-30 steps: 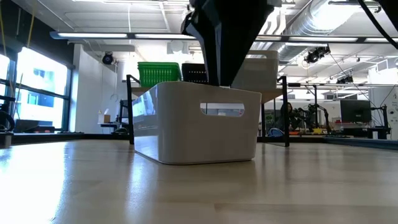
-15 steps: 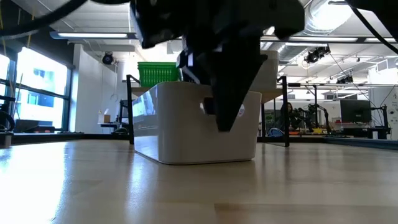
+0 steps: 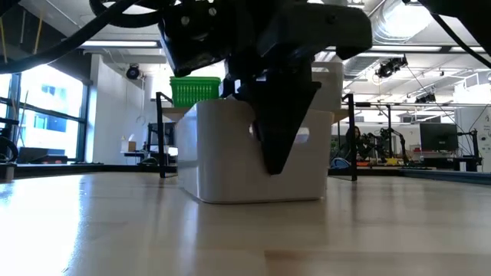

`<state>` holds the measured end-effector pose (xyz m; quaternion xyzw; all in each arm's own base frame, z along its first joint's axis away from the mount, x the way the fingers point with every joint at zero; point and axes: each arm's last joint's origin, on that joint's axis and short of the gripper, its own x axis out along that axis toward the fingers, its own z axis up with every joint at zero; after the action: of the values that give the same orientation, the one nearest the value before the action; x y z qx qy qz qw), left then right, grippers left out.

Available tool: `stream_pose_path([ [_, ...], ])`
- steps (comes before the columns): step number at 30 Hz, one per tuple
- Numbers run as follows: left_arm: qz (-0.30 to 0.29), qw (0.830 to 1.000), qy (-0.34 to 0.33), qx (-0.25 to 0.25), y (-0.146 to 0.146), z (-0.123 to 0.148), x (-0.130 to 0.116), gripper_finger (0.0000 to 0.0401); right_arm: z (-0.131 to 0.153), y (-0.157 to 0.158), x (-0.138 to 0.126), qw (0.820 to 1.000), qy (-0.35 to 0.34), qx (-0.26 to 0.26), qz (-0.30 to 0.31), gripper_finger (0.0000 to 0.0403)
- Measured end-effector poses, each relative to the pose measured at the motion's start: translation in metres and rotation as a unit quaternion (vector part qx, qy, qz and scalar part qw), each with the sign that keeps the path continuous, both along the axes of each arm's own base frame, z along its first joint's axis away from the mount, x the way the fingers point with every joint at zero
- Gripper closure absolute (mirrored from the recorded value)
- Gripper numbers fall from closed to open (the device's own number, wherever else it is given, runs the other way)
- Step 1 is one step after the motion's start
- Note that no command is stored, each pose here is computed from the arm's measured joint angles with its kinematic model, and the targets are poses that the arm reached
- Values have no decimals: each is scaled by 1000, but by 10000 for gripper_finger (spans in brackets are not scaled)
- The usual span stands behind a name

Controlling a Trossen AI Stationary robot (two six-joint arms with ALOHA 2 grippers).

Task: Stack baskets on shelf by color
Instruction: Stack the gray bin on top of the gray bins on the shelf

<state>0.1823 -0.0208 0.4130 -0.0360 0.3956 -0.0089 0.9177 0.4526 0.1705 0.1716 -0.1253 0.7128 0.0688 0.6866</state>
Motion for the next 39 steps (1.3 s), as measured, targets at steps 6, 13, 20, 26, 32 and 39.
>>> stream_pose_path([
  [6,0,1000,0,0,0,0,0,295,10,8,-8,1000,4,7,-10,400],
  [13,-5,1000,0,5,0,0,0,295,39,20,-19,999,-27,19,-37,402],
  [20,-6,1000,0,6,0,0,0,295,74,27,-33,994,-72,25,-81,402],
  [26,-6,1000,0,6,0,0,0,295,107,23,-45,986,-115,23,-117,403],
  [32,-5,1000,0,8,0,0,0,295,140,11,-58,979,-155,17,-132,403],
  [39,-5,1000,0,8,0,0,0,295,176,-13,-75,971,-189,0,-148,403],
])
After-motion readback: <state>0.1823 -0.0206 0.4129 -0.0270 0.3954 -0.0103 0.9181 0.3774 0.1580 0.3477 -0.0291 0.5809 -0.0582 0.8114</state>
